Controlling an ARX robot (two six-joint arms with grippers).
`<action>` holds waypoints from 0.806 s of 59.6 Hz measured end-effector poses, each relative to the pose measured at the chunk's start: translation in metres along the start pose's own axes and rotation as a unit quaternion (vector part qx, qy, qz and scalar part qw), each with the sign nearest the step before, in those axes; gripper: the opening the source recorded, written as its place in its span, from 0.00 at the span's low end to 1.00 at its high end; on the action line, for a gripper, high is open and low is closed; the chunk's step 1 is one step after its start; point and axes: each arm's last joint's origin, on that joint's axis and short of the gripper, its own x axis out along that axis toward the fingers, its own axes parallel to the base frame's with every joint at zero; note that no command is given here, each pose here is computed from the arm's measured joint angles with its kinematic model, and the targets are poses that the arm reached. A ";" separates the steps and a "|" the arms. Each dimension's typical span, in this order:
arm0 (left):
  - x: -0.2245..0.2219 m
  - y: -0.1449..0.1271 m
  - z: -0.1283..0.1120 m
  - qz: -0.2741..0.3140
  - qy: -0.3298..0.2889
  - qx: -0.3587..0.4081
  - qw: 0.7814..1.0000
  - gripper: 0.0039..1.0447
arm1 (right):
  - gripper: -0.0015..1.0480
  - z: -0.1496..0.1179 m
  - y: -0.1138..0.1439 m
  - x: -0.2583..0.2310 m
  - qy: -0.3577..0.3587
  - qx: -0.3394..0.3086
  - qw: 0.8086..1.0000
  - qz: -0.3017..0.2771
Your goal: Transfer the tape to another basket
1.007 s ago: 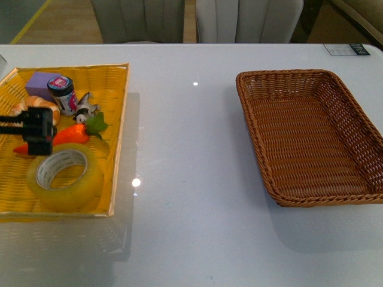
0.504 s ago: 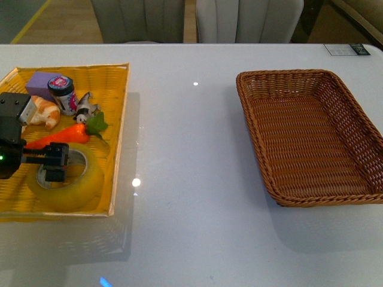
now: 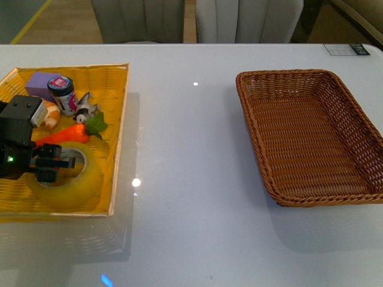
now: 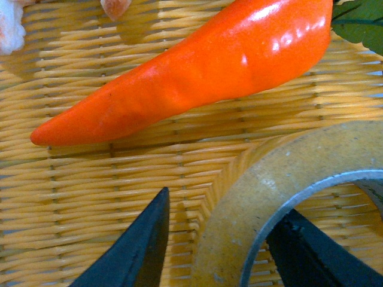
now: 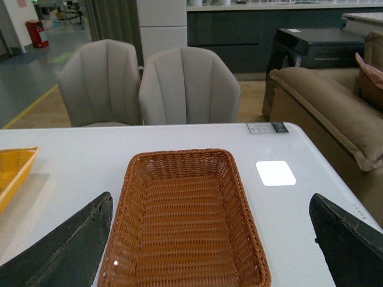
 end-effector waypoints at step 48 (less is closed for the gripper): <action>-0.129 -0.057 0.094 -0.104 -0.135 -0.071 0.983 0.15 | 0.91 0.000 0.000 0.000 0.000 0.000 1.000 0.000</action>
